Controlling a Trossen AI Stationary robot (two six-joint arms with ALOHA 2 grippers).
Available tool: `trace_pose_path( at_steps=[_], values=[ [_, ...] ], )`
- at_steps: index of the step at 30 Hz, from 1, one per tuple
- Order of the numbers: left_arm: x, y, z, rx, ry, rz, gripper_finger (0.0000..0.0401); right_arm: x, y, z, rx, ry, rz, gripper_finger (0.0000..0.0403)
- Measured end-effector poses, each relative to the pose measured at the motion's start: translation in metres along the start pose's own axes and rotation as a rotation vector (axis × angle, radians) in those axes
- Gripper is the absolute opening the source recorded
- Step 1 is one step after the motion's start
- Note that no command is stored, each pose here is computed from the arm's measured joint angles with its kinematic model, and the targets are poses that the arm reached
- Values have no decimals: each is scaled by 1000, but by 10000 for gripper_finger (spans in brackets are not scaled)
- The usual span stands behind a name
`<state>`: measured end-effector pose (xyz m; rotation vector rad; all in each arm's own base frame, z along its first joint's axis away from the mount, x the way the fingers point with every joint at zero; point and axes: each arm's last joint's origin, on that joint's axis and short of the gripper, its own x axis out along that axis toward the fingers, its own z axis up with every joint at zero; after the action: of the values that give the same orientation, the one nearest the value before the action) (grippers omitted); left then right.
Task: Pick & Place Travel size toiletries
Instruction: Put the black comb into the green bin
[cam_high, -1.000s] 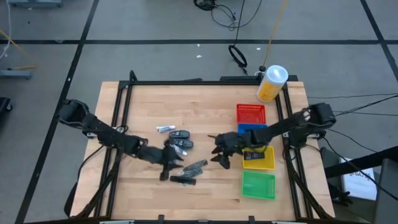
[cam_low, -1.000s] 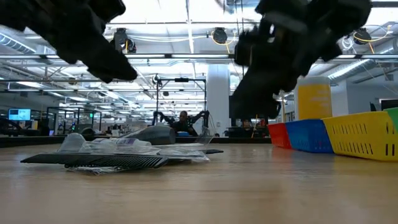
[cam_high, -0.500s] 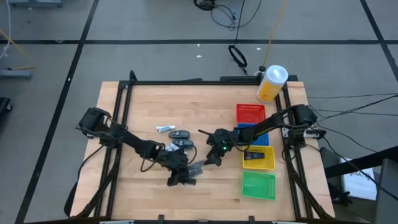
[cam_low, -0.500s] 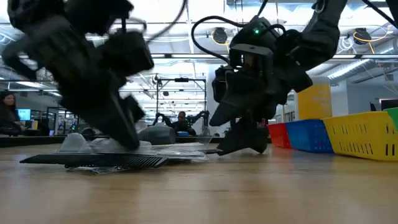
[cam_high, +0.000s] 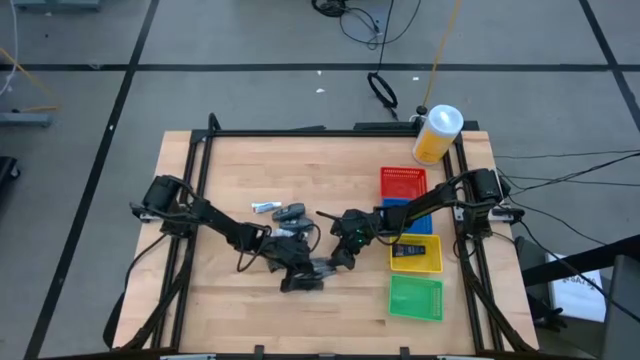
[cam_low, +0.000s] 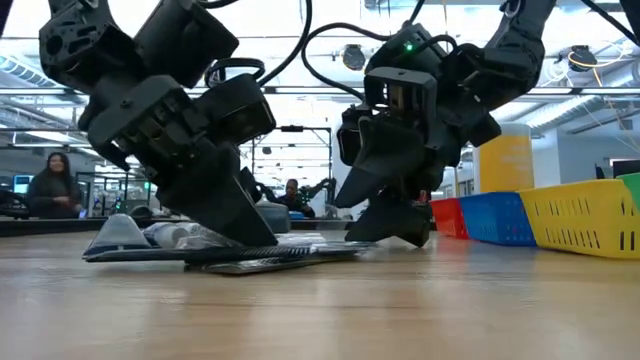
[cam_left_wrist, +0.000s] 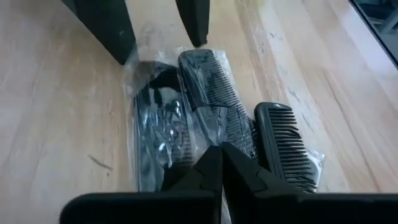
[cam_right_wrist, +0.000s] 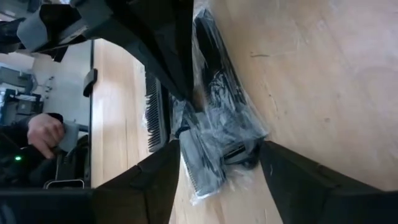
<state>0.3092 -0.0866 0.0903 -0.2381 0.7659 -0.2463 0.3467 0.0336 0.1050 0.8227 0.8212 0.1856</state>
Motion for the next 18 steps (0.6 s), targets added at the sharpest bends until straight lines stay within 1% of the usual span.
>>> trace_pose_path(
  at_steps=[4,8,10,13,15,18],
  values=[
    [-11,-4,7,-5,-12,-16,9,0,-1,1,-2,-6,-4,204],
    [-33,-12,24,-13,-60,-35,2,0,-1,0,-3,-2,-3,210],
    [-43,-15,28,-43,-57,-34,5,0,-1,0,-3,0,-3,217],
    [-51,-16,27,-103,-17,-17,9,0,-1,1,-4,-2,1,228],
    [-52,-14,22,-137,34,5,5,0,0,1,-4,-6,5,235],
    [-44,-8,10,-190,108,85,3,0,-1,1,-3,-8,4,241]
  ],
)
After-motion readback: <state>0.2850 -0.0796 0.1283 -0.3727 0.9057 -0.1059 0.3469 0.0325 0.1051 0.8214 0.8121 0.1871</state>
